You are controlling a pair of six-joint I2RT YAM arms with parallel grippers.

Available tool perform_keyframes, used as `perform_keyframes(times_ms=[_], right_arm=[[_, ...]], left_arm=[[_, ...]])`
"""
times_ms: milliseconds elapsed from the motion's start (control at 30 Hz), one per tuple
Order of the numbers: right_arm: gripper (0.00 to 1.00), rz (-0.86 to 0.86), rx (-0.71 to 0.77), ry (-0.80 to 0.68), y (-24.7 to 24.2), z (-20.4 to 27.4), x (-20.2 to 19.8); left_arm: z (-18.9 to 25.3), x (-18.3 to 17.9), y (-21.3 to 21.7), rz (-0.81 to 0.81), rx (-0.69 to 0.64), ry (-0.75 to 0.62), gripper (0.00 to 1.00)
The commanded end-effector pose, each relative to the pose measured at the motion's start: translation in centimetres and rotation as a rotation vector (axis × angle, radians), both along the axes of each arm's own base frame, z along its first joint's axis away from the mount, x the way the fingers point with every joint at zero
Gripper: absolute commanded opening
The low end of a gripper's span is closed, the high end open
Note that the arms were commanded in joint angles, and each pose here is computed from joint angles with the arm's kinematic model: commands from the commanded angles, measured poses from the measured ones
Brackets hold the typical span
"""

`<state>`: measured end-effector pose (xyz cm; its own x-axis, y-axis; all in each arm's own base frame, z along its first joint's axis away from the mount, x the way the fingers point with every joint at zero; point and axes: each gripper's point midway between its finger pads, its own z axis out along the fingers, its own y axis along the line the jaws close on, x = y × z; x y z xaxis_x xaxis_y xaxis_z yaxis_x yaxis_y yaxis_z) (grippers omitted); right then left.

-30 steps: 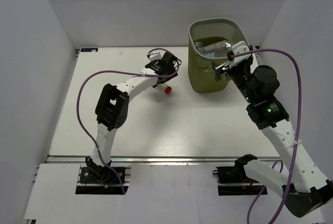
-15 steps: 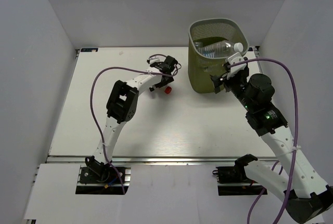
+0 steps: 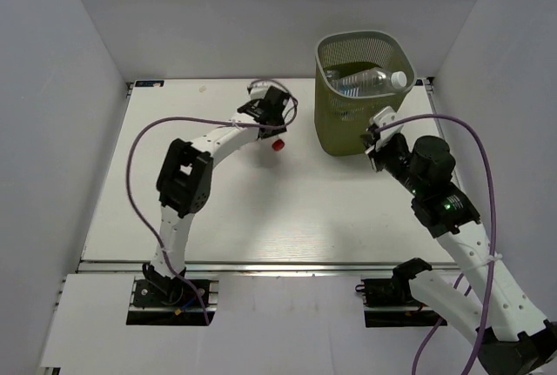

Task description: Put the plastic bottles in the bin

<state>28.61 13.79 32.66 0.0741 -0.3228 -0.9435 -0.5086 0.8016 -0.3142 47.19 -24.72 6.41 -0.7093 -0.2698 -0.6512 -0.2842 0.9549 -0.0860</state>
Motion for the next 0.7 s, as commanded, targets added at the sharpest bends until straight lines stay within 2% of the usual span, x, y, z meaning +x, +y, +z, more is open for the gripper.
perform_keyframes(times_ms=[0,33,67,100,133,200,267,333,400,433,467,500,533,600,667], right_arm=[[0.0,0.318,-0.12,0.133,2.8,-5.9,-5.2],[0.0,0.391,-0.176,0.159,3.1,-8.5,-6.2],[0.1,0.5,-0.178,0.178,4.1,-9.7,-7.9],[0.24,0.557,-0.249,0.231,3.7,-12.8,-9.4],[0.36,0.581,-0.257,0.253,3.7,-13.9,-9.9],[0.5,0.632,-0.283,0.329,3.6,-16.8,-11.0],[0.5,0.642,-0.296,0.392,3.5,-18.6,-11.3],[0.5,0.635,-0.302,0.378,3.5,-18.8,-10.9],[0.5,0.626,-0.319,0.393,3.2,-20.1,-11.0],[0.5,0.604,-0.32,0.393,3.0,-20.4,-10.7],[0.53,0.589,-0.307,0.401,3.1,-20.4,-10.5],[0.57,0.57,-0.291,0.414,3.1,-20.5,-10.3],[0.64,0.552,-0.291,0.418,3.0,-20.5,-10.0],[0.66,0.546,-0.276,0.414,3.2,-20.1,-9.7],[0.66,0.538,-0.269,0.405,3.4,-19.9,-9.3]], left_arm=[[22.0,1.2,-4.2,-0.206,-0.227,-0.522,0.02],[26.6,1.4,-5.8,-0.283,-0.333,-0.681,0.02],[31.0,0.6,-5.8,-0.32,-0.381,-0.787,0.01],[34.7,-0.5,-7.8,-0.436,-0.439,-0.866,0.01],[36.9,-0.6,-8.6,-0.471,-0.476,-0.915,0.01],[38.5,-0.6,-11.4,-0.604,-0.527,-0.95,0.01],[43.0,-1.6,-12.4,-0.659,-0.587,-1.064,0.01],[45.3,-2.0,-13.7,-0.697,-0.636,-1.124,0.02],[48.3,-3.0,-14.8,-0.736,-0.711,-1.174,0.08],[47.9,-2.6,-15.5,-0.748,-0.729,-1.157,0.1],[44.7,-0.7,-17.5,-0.762,-0.732,-1.097,0.13],[45.0,-0.8,-18.1,-0.787,-0.758,-1.088,0.2],[43.6,-0.4,-19.0,-0.794,-0.793,-1.047,0.22],[40.3,0.9,-20.5,-0.795,-0.821,-0.999,0.29],[39.4,1.1,-21.3,-0.783,-0.848,-0.994,0.37]])
